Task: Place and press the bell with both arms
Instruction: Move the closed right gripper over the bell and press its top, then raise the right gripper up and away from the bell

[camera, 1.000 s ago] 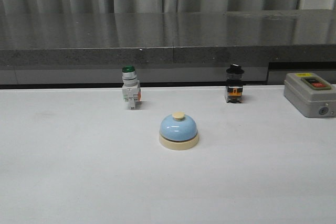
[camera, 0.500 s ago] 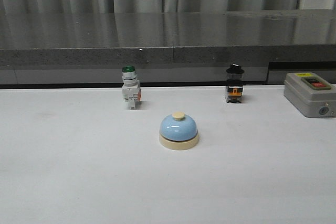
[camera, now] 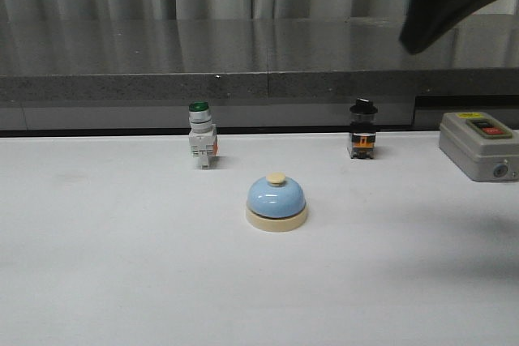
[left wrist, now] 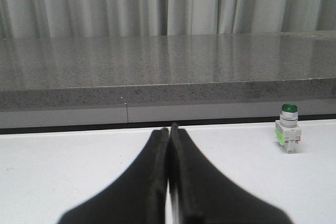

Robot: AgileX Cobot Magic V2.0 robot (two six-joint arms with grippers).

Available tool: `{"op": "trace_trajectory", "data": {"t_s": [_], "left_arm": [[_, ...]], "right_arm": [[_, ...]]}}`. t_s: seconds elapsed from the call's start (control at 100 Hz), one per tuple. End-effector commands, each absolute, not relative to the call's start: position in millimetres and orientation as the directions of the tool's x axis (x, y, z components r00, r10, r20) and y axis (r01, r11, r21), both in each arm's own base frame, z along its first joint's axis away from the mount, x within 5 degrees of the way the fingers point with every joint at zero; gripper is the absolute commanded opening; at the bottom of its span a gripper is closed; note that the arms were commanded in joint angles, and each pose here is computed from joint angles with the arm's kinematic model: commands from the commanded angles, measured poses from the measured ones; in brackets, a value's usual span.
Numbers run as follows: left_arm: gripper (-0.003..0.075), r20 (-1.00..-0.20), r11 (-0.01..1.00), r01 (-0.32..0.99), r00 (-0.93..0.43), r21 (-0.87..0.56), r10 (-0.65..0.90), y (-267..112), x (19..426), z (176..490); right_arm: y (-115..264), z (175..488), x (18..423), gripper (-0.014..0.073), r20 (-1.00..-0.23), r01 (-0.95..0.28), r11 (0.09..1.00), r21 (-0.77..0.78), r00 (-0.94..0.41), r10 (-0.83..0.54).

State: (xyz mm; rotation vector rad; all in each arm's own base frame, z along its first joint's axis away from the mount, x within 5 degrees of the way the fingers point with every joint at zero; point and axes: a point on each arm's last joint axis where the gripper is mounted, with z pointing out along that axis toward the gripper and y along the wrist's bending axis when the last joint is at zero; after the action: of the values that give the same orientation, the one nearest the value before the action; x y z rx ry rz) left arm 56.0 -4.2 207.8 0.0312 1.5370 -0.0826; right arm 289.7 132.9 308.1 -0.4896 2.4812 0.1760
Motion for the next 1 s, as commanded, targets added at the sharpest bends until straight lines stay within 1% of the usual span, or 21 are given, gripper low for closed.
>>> {"op": "trace_trajectory", "data": {"t_s": [0.0, 0.12, 0.24, 0.42, 0.8, 0.88, 0.99], "left_arm": [[-0.002, -0.993, 0.997, 0.07, 0.104, -0.043, -0.051, -4, 55, 203], [-0.002, -0.993, 0.997, 0.07, 0.104, -0.043, -0.051, -4, 55, 203], [-0.002, -0.993, 0.997, 0.07, 0.104, -0.043, -0.051, -4, 55, 203], [-0.002, -0.993, 0.997, 0.07, 0.104, -0.043, -0.051, -4, 55, 203], [-0.002, -0.993, 0.997, 0.07, 0.104, -0.043, -0.051, -4, 55, 203], [-0.002, -0.993, 0.997, 0.07, 0.104, -0.043, -0.051, -4, 55, 203], [-0.002, -0.993, 0.997, 0.07, 0.104, -0.043, -0.051, -4, 55, 203]], "right_arm": [[154, 318, 301, -0.006, -0.593, -0.434, 0.901, 0.005, -0.727, -0.347], [184, 302, 316, -0.006, -0.525, -0.5, 0.866, 0.003, -0.738, -0.424], [211, 286, 325, -0.006, -0.479, -0.546, 0.838, 0.01, -0.738, -0.475], [238, 266, 336, -0.006, -0.454, -0.579, 0.816, 0.013, -0.73, -0.511], [251, 223, 359, -0.006, -0.389, -0.588, 0.809, -0.022, -0.74, -0.549], [251, 222, 359, -0.006, -0.387, -0.588, 0.809, -0.022, -0.741, -0.549], [249, 237, 356, -0.006, -0.418, -0.587, 0.809, -0.021, -0.73, -0.541]]}}
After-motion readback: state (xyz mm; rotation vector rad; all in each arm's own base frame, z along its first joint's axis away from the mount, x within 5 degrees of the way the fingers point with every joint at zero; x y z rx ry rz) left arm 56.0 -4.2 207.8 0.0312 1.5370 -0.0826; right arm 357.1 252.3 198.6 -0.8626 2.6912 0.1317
